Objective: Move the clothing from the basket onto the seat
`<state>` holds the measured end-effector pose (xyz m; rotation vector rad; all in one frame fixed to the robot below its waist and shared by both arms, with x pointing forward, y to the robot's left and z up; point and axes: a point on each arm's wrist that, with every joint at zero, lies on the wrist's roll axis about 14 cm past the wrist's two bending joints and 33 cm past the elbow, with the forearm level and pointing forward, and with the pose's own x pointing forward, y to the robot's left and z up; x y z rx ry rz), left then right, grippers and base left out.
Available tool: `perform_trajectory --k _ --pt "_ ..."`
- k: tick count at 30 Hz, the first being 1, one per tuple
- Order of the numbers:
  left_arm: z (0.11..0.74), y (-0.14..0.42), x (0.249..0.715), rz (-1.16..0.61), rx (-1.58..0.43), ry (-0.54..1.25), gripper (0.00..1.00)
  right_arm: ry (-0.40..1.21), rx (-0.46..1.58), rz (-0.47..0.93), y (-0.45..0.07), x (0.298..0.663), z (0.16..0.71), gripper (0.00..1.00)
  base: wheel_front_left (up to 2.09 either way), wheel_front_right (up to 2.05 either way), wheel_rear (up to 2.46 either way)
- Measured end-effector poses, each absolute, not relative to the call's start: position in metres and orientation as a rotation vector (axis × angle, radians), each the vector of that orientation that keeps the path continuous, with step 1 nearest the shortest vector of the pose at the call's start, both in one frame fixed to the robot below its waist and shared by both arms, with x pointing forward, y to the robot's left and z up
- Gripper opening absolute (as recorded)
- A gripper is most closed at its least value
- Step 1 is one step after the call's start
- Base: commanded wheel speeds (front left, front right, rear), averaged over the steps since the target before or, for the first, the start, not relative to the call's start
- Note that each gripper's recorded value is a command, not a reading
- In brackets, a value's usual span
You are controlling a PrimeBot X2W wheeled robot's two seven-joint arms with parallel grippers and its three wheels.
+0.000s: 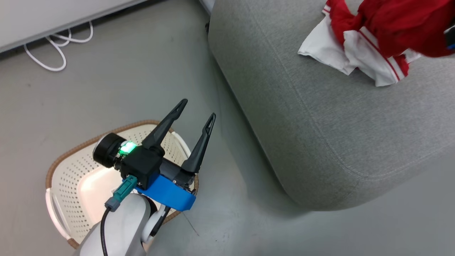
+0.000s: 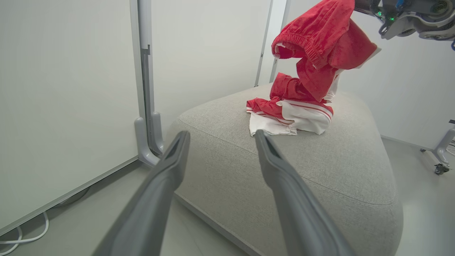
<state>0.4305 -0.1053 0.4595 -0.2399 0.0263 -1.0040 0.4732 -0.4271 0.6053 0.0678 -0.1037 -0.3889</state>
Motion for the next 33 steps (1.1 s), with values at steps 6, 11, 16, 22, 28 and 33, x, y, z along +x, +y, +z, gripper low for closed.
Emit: perform_trajectory --k 6,11,16,22,28,33 --pt "0.440 -0.094 0.456 -0.974 -0.268 0.021 1.00 -0.105 -0.002 -0.475 -0.469 0.496 0.601 0.00 0.00 0.00 0.00" --pt "0.419 -0.085 0.468 -0.968 -0.278 0.031 1.00 -0.054 -0.013 -0.547 -0.490 0.509 0.557 0.00 0.00 0.00 0.00" --pt "0.394 -0.068 0.478 -0.929 -0.272 0.065 1.00 0.025 0.025 -0.576 -0.486 0.522 0.495 0.00 0.00 0.00 0.00" --pt "0.373 -0.053 0.481 -0.888 -0.267 0.110 1.00 0.092 0.067 -0.571 -0.471 0.537 0.445 0.00 0.00 0.00 0.00" --pt "0.373 -0.049 0.480 -0.880 -0.260 0.116 1.00 0.090 0.087 -0.566 -0.466 0.541 0.441 0.89 0.00 0.00 0.00" --pt "0.377 -0.050 0.481 -0.877 -0.264 0.107 1.00 0.103 0.085 -0.553 -0.462 0.541 0.439 1.00 0.00 0.00 0.00"
